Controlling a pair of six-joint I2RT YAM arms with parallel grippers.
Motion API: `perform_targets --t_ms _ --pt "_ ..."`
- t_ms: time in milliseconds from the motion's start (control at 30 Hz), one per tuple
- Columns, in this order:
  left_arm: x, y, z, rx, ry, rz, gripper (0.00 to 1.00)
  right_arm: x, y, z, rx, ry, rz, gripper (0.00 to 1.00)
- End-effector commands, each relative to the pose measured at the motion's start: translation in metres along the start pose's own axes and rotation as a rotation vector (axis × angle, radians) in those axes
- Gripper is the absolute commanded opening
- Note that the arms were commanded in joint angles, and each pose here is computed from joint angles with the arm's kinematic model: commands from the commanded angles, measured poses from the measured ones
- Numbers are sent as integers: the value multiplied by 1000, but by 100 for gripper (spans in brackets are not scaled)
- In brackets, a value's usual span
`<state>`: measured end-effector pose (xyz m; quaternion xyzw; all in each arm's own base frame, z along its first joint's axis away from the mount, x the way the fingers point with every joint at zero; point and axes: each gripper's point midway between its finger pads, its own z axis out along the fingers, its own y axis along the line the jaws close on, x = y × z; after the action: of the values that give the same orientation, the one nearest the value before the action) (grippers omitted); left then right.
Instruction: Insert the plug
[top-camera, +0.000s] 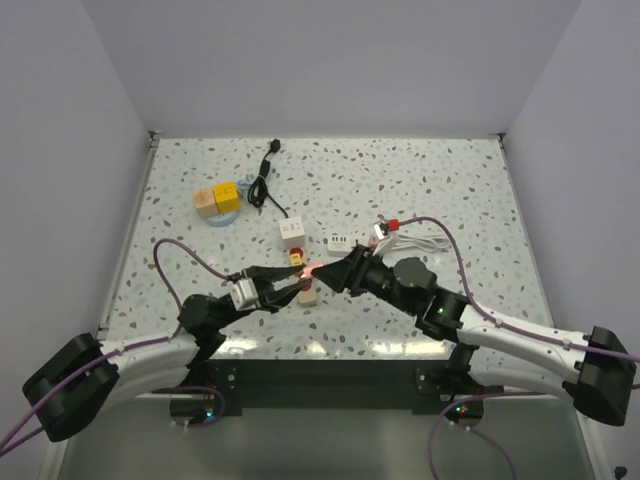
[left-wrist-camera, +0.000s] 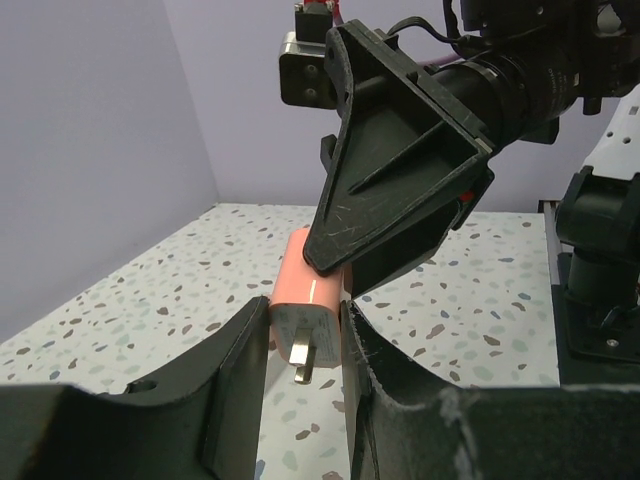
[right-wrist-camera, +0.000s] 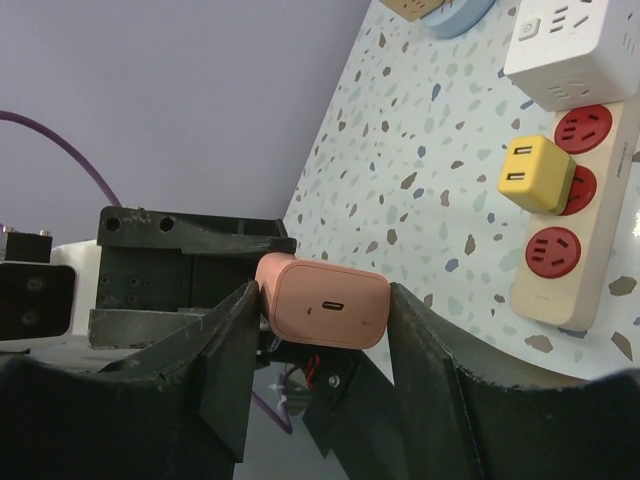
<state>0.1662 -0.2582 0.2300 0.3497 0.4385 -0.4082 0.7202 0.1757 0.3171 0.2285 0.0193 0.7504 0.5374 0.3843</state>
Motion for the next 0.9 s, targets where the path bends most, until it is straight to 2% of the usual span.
perform_targets --t_ms 0,33,100,133,167,233,267,300,333,367,567,767,800,867 --pt "-87 -21 -19 72 -379 181 0 -23 16 -2 -56 -105 -30 4" --pt "-79 -22 -17 82 -345 170 0 -27 15 -2 -49 -124 -42 0" --pt "-74 -21 -14 84 -318 160 0 -33 12 -3 -36 -159 -94 0" --pt "-64 -20 -11 84 -278 146 4 -41 9 -4 -15 -194 -108 0" --pt "-61 -18 -10 76 -261 140 19 -46 11 -6 -15 -217 -126 0" --pt "-50 -12 -10 46 -218 119 41 -59 7 -8 19 -270 -182 0" --pt "-46 -11 -11 34 -205 112 59 -65 8 -9 27 -294 -198 0" --pt "-42 -8 -11 17 -188 104 67 -69 6 -10 43 -309 -236 0" --pt "-38 -7 -12 12 -175 99 79 -77 4 -11 65 -339 -247 0" --pt "-37 -7 -12 9 -168 96 83 -79 3 -10 72 -346 -258 0" --pt "-24 2 -13 -40 -126 77 89 -96 -4 -4 136 -392 -359 0" --pt "-3 36 -22 -252 -24 0 90 -109 -39 6 395 -356 -570 0" --pt "13 49 -29 -339 45 -32 90 -111 -51 5 466 -345 -618 0" --pt "19 63 -38 -438 79 -54 90 -112 -60 14 532 -325 -662 0"
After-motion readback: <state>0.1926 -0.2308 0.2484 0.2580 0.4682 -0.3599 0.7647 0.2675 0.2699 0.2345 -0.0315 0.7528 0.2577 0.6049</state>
